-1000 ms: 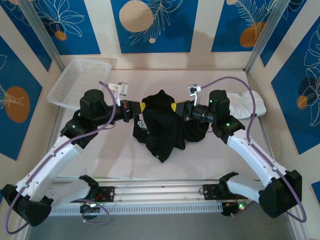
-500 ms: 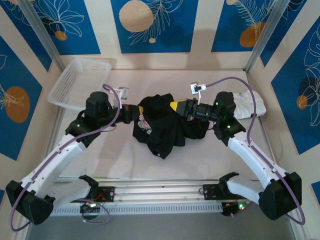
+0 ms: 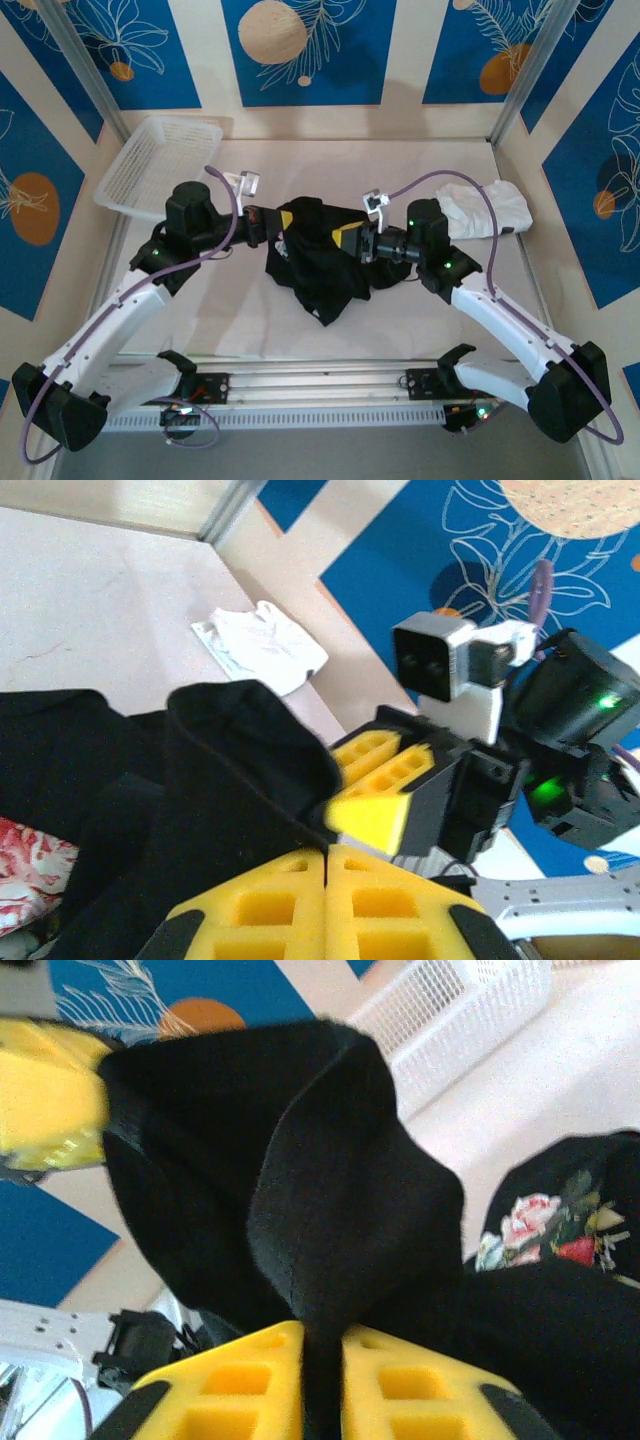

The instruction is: Fold the inside-out t-shirt

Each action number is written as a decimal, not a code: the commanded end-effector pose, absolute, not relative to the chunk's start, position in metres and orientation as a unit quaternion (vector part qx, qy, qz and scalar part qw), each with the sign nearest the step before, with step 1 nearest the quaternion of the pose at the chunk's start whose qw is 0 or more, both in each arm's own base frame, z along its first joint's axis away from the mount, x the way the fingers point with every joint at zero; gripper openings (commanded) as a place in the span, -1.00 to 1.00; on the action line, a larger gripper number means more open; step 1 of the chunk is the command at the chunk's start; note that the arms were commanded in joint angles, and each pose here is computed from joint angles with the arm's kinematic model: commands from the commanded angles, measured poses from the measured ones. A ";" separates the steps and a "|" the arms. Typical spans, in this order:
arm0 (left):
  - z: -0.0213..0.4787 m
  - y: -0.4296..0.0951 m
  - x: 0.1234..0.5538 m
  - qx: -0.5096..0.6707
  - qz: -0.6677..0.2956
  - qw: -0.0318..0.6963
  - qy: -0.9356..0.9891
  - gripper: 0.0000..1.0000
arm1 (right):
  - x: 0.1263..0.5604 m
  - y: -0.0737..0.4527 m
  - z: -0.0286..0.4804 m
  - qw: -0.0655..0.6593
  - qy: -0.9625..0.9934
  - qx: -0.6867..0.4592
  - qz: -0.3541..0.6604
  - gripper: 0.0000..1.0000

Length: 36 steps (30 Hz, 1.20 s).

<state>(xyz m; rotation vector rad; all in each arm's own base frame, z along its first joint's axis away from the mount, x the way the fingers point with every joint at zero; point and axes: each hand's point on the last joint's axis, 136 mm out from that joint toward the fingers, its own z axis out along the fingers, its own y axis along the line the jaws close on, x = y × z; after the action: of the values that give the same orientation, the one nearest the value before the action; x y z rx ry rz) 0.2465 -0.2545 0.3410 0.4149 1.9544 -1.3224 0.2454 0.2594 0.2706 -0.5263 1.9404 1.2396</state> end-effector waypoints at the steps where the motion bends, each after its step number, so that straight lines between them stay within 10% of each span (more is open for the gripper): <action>1: 0.352 -0.264 0.237 0.199 -0.534 0.359 0.739 -1.00 | 0.246 0.251 0.257 0.393 0.780 -0.229 0.429 -0.51; 20: 0.349 -0.269 0.240 0.211 -0.528 0.350 0.744 -1.00 | 0.229 0.270 0.268 0.414 0.785 -0.318 0.334 0.20; 31: 0.346 -0.272 0.239 0.213 -0.528 0.348 0.745 -1.00 | 0.243 0.278 0.245 0.412 0.799 -0.333 0.284 -0.06; 36: 0.343 -0.270 0.241 0.211 -0.520 0.349 0.751 -1.00 | 0.246 0.283 0.247 0.412 0.797 -0.330 0.292 -0.55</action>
<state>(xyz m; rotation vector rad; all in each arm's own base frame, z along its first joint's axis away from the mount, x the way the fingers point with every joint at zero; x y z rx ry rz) 0.2442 -0.2679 0.3306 0.5028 1.9827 -1.3543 0.2408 0.2804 0.2295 -0.8373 2.0625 0.7368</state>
